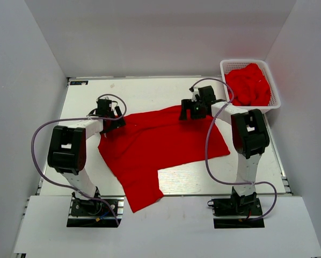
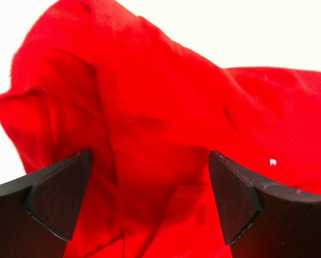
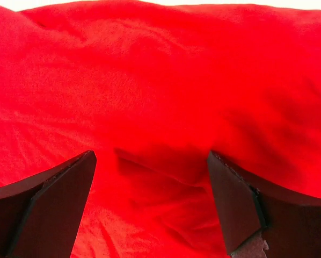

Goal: Fold and stack the t-shirts
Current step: Fold the flattened tshirt in 1/3 of the way

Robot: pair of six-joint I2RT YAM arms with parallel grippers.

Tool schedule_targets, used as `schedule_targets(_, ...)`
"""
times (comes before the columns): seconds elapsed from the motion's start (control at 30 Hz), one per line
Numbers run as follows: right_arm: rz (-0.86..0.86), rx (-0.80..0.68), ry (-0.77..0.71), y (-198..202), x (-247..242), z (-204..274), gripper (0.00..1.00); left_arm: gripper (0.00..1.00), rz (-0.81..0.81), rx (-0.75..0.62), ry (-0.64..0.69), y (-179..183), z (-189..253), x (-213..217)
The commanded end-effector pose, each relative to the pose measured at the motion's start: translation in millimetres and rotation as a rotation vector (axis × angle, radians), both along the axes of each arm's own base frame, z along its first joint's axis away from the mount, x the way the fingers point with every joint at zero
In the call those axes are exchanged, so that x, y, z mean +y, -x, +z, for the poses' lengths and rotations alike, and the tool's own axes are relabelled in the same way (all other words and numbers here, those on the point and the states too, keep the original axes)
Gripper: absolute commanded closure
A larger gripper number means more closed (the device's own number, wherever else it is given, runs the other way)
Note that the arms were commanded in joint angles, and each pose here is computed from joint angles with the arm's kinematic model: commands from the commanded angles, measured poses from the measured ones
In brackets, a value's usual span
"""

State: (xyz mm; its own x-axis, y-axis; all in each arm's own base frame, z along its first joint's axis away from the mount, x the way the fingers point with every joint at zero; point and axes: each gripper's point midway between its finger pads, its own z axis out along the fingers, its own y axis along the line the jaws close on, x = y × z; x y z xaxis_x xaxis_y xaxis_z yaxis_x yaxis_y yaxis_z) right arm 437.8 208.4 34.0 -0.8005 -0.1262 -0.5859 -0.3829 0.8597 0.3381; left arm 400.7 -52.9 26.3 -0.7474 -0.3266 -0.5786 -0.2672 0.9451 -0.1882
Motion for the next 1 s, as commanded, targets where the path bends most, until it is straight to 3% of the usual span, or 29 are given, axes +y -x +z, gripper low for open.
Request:
schedule_targets(0.0,-0.096,0.052,0.054,-0.6,-23.6,-19.8,0.10,0.00,0.057,-0.034,-0.050,-19.3,9.8,18.9)
schedule_targets(0.33,-0.090,-0.002,0.079,-12.7,-38.0,-0.3,0.10,0.00,0.114,-0.014,-0.055,-50.8,-3.8,37.1)
schedule_targets(0.47,-0.083,-0.059,0.082,-24.5,-38.7,16.9,0.10,0.00,0.111,-0.058,-0.047,-89.3,8.7,37.8)
schedule_targets(0.6,-0.072,-0.096,0.101,-32.1,-39.2,27.6,0.10,0.00,0.099,-0.026,-0.068,-117.0,-9.8,43.0)
schedule_targets(0.73,-0.062,-0.125,0.095,-38.0,-37.9,45.5,0.10,0.00,0.063,-0.107,-0.080,-151.6,26.6,41.4)
schedule_targets(0.83,-0.031,-0.150,0.085,-37.3,-33.6,64.5,0.10,0.00,0.036,-0.142,-0.103,-157.7,59.8,42.6)
schedule_targets(0.97,-0.013,-0.208,0.081,-32.9,-36.1,89.2,0.10,0.00,0.036,-0.172,-0.183,-140.2,106.0,45.9)
